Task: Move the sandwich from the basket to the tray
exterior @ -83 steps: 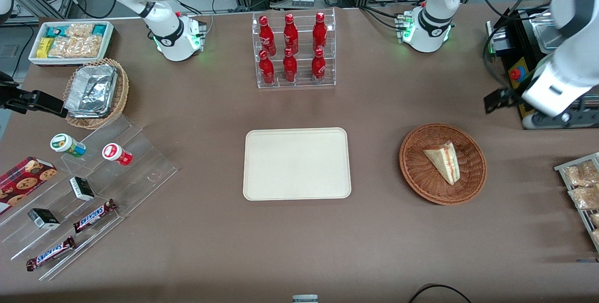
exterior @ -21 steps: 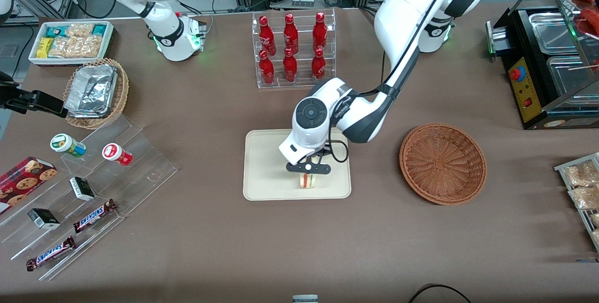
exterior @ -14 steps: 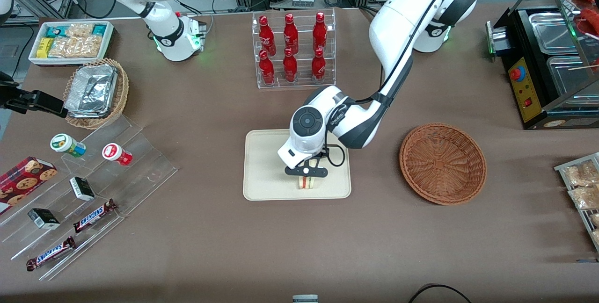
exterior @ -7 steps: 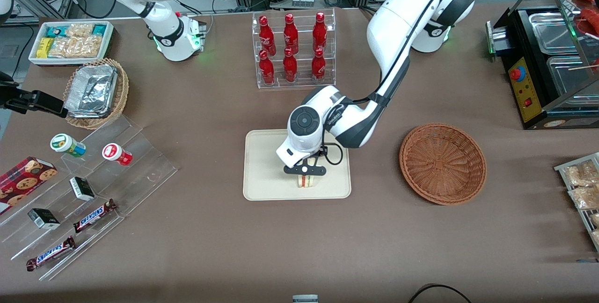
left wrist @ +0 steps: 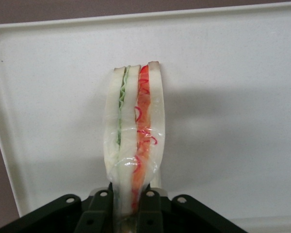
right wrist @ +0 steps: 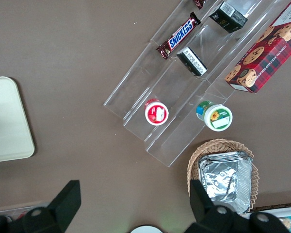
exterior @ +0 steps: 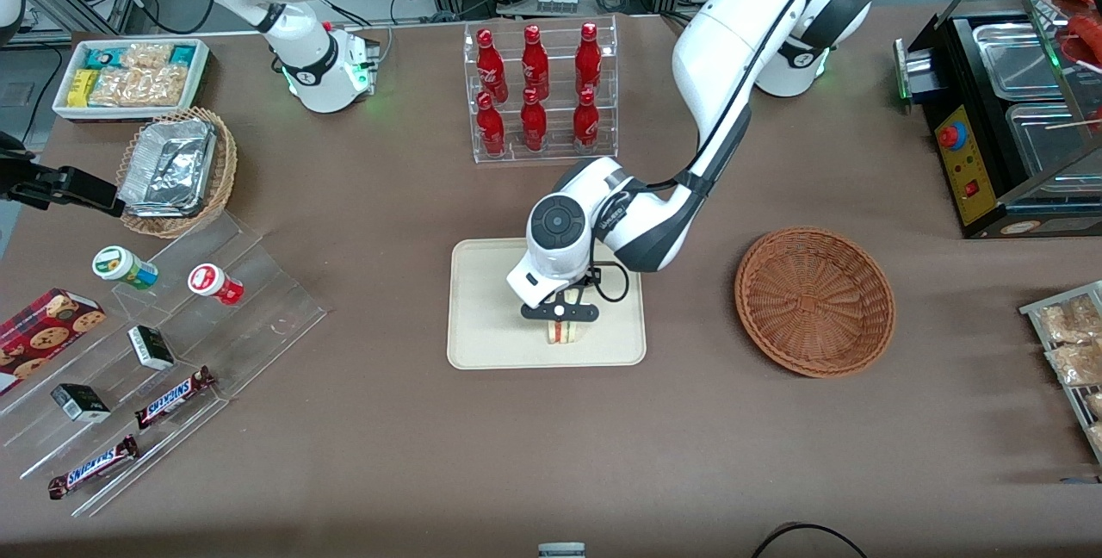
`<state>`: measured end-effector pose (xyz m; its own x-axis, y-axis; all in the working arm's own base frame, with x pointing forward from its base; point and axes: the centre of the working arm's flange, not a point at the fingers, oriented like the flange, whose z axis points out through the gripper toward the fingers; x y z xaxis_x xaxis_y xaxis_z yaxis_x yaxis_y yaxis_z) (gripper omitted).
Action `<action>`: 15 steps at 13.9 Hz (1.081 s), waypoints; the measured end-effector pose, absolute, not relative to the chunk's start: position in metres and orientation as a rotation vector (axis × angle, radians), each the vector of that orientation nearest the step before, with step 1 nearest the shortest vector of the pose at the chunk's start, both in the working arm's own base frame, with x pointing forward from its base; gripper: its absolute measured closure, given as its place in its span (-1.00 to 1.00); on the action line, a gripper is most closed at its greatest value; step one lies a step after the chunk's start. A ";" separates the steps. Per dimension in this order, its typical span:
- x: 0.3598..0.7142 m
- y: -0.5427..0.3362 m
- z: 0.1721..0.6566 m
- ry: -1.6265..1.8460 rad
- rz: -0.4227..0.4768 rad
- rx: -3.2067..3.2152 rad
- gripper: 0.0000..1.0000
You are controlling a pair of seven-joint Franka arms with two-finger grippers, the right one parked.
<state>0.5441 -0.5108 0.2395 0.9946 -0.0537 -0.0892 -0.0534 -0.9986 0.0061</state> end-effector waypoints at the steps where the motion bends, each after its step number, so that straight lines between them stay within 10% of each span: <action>1: 0.544 -0.511 0.238 -0.084 -0.143 3.135 0.39; 8: 0.554 -0.511 0.256 -0.065 -0.095 3.116 -0.99; 15: 0.612 -0.443 0.320 0.113 -0.013 3.099 -1.00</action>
